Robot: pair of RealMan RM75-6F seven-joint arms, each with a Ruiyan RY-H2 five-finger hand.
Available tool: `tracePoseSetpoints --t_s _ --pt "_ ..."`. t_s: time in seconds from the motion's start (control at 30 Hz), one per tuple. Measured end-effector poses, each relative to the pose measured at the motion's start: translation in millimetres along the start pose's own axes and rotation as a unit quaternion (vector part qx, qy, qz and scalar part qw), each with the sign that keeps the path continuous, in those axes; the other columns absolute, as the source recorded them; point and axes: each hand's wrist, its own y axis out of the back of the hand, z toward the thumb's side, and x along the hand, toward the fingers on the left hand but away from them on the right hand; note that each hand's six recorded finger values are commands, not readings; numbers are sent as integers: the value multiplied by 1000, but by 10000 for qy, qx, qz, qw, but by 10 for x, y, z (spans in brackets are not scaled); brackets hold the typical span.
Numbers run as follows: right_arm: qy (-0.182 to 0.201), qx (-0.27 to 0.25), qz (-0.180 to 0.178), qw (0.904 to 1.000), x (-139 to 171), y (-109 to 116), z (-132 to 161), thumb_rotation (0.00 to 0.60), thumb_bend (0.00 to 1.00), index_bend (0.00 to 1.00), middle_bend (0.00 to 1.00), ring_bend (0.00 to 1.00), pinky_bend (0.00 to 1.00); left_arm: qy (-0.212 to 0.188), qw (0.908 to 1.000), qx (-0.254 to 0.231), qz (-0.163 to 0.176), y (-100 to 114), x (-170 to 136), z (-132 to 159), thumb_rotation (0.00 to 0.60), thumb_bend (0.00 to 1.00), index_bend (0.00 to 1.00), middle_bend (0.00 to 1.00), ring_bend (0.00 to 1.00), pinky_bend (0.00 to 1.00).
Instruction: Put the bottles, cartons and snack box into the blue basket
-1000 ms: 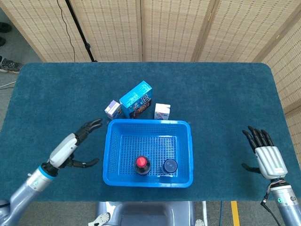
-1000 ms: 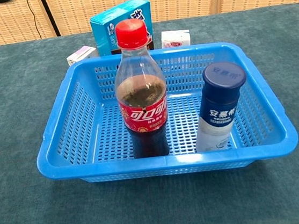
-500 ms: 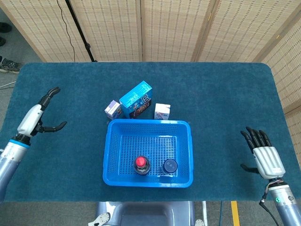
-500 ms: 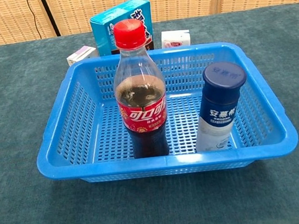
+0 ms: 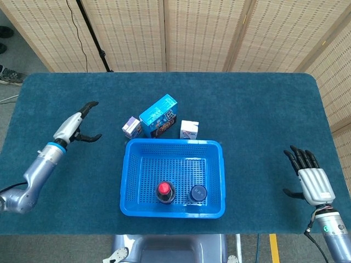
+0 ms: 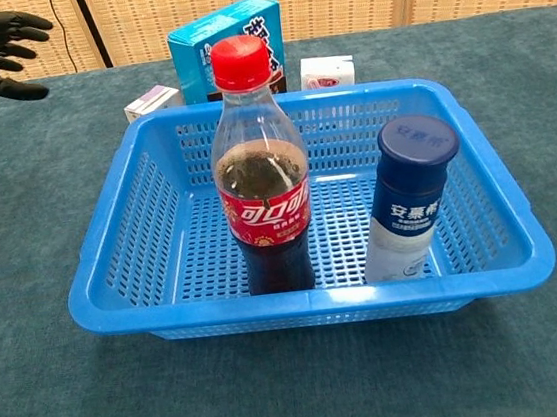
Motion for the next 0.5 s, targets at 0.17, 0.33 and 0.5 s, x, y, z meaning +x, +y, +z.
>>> tracePoseSetpoints --t_s 0.17,0.33,0.5 --pt "-7 -17 40 10000 -13 -20 -11 600 0 0 0 0 0 -58 9999 49 -91 -106 188 177 600 261 0 0 0 0" --pt "-32 -34 91 9999 -30 -44 -37 600 0 0 0 0 0 40 9993 247 -272 -274 364 305 600 261 0 0 0 0" --pt "-26 -82 129 9999 -33 -62 -34 600 0 0 0 0 0 189 9985 214 -477 -548 528 389 600 261 0 0 0 0"
